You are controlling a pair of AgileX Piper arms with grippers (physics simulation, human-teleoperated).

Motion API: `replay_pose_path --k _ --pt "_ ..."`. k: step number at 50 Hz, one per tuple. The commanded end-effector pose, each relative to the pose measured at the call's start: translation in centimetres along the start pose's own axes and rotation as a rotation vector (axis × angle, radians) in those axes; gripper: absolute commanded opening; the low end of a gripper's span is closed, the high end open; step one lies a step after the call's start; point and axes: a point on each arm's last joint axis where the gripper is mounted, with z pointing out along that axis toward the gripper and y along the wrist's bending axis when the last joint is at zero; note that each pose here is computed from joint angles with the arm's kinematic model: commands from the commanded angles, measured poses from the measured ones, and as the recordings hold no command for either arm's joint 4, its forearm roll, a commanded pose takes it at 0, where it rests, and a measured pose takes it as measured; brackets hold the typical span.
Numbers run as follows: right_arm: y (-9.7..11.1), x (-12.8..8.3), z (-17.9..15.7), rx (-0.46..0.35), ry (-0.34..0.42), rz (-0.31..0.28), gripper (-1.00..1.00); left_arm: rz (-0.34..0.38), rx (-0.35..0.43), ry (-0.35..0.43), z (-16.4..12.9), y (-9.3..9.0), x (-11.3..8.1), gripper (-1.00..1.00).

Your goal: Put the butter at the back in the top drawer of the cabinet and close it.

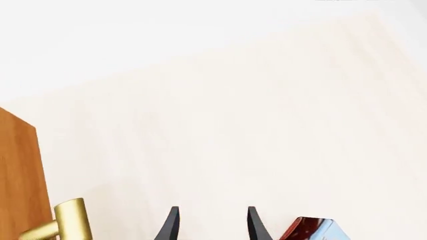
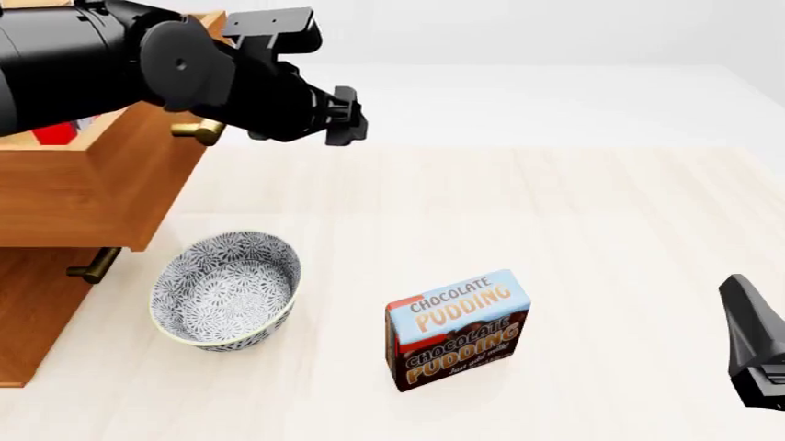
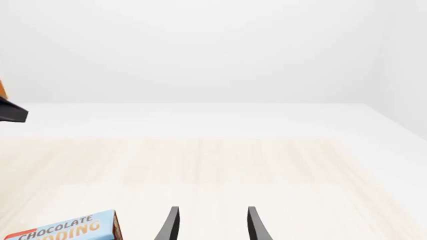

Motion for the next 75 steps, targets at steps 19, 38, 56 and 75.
replay_pose_path --k 19,38,56,75 --pt "0.0 0.0 0.0 0.000 0.000 0.000 1.00 -0.047 -0.084 -0.010 -2.0 3.6 -0.3 1.00" --pt "0.0 0.0 0.0 0.000 0.000 0.000 1.00 -0.080 -0.140 -0.002 -2.5 6.1 0.3 1.00" --pt "0.0 0.0 0.0 0.000 0.000 0.000 1.00 -0.150 -0.198 0.015 -1.7 8.7 1.7 1.00" --pt "0.0 0.0 0.0 0.000 0.000 0.000 1.00 -0.180 -0.261 0.014 -2.1 11.5 2.4 1.00"
